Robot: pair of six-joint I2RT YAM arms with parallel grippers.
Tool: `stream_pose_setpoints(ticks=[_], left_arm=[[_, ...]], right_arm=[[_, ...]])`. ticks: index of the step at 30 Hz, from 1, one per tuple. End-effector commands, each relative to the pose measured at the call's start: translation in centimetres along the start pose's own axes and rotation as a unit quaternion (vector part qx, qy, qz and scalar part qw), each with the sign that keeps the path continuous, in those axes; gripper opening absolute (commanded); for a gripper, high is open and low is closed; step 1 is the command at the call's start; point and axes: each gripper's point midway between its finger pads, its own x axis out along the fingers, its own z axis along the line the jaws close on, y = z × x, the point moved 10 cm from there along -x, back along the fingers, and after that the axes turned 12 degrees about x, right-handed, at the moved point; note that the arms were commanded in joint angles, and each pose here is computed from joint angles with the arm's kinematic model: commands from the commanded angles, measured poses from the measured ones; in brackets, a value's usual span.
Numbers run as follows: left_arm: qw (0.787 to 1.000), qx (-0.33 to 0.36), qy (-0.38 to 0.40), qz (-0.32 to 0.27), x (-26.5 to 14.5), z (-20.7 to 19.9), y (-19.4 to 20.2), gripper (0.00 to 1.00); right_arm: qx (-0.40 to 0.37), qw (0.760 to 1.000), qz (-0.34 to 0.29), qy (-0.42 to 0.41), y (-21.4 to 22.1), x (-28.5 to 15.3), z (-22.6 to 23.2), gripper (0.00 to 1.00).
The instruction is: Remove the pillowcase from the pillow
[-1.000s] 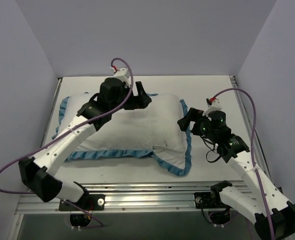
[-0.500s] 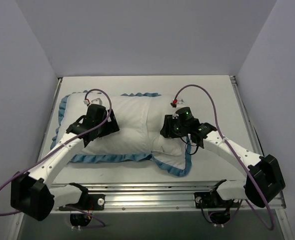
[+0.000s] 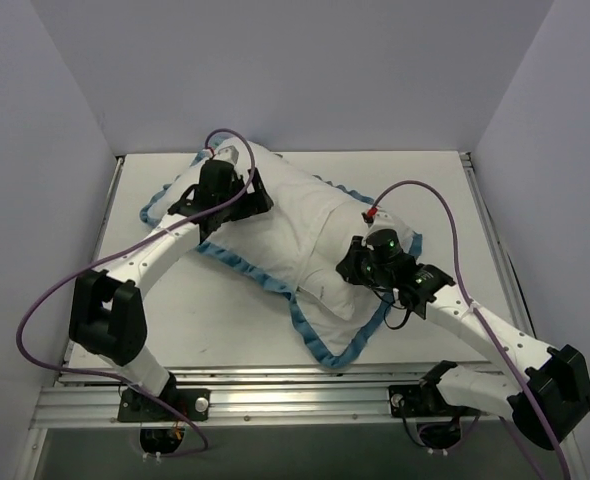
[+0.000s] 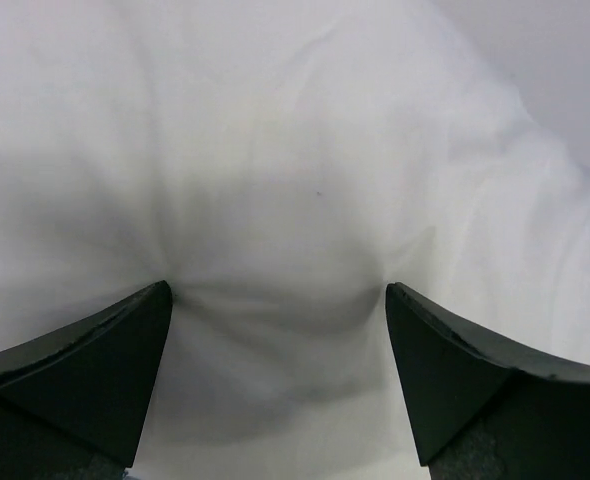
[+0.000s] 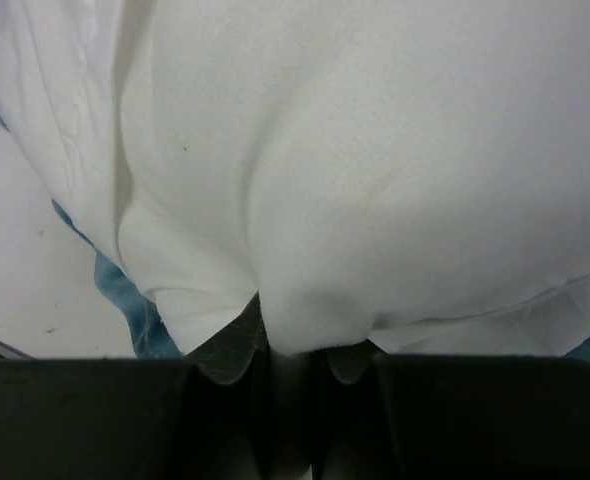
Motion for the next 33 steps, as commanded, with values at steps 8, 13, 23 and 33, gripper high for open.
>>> stream_pose_setpoints(ticks=[8, 13, 23, 33], left_arm=[[0.996, -0.071, 0.036, -0.042, -7.4, 1.0, 4.8, 0.96], [0.992, -0.113, 0.053, -0.014, -8.7, 2.0, 9.4, 1.00], [0.981, -0.143, 0.132, -0.012, -4.0, 1.5, 11.8, 0.87], [0.978, -0.157, 0.137, -0.028, -0.7, 1.4, 11.1, 0.03]], right_arm=[[0.002, 1.000, -0.003, -0.016, -0.5, 0.5, 1.4, 0.00], [-0.010, 1.000, -0.003, -0.022, -1.0, 1.4, 2.1, 0.00], [-0.012, 0.999, -0.005, -0.044, -1.4, 2.0, 3.3, 0.00], [-0.011, 0.998, -0.013, -0.054, -2.3, 0.1, 4.3, 0.00]])
